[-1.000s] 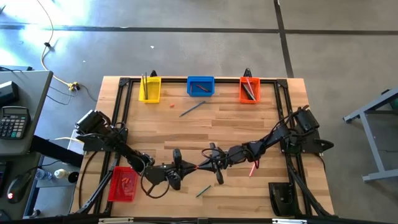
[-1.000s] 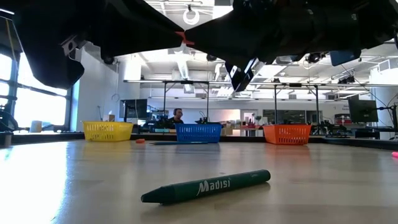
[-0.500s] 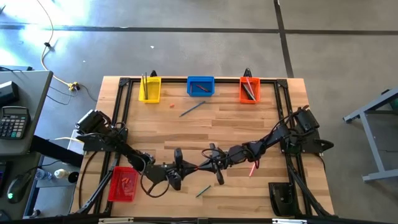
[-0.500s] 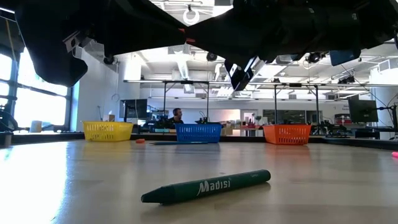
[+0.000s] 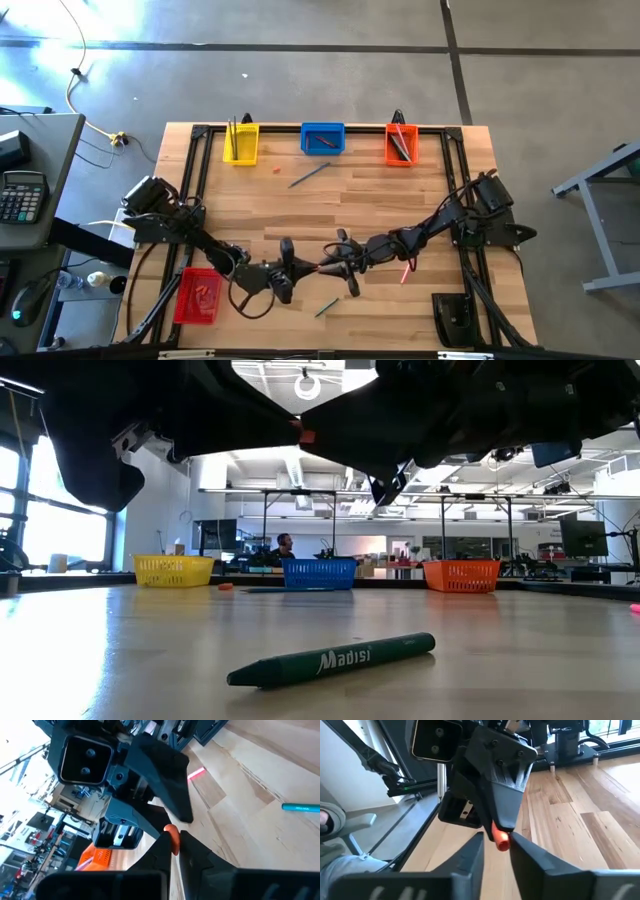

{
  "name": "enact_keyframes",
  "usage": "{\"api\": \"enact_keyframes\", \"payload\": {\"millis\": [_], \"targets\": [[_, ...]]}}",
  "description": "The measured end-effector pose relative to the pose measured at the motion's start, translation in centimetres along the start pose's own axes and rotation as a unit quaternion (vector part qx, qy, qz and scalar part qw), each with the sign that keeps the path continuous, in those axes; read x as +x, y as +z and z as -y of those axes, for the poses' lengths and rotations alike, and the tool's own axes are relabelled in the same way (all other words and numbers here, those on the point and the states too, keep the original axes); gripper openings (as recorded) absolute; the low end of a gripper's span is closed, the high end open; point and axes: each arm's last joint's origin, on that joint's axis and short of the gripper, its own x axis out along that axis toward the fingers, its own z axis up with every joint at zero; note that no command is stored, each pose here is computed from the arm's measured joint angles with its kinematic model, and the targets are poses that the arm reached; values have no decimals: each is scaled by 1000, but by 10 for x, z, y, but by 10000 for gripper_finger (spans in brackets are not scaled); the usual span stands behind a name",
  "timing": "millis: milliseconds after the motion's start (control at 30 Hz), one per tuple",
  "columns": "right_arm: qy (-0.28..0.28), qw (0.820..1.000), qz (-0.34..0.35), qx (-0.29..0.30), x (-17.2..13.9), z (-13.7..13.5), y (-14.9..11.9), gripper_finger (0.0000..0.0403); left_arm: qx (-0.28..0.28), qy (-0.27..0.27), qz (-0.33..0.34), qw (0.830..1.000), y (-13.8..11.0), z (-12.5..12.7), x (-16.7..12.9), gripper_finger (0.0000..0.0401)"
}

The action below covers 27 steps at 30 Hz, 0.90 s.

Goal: Sort crayons/erasers/pens/pencils in bins
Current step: Put the orange eraser into the red bin

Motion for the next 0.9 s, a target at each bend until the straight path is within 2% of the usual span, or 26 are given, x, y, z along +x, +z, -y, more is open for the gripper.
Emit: {"api": "enact_keyframes", "payload": {"millis": [300,500,600,733,900], "targets": [[-23,1000,2,7,0,2,0,186,-7,-22,-40,999,-9,7,-1,4],[-26,999,-7,-24,0,2,-2,209,-1,-44,-47,998,-5,9,-14,3],[-27,999,-14,-27,0,2,-3,194,-11,-64,-49,997,3,0,-32,3],[-38,998,-13,-47,0,3,-3,144,-62,-100,-54,992,10,-23,-58,3],[-39,996,-14,-75,0,3,-3,62,-153,-198,-100,963,20,-49,-91,3]]}}
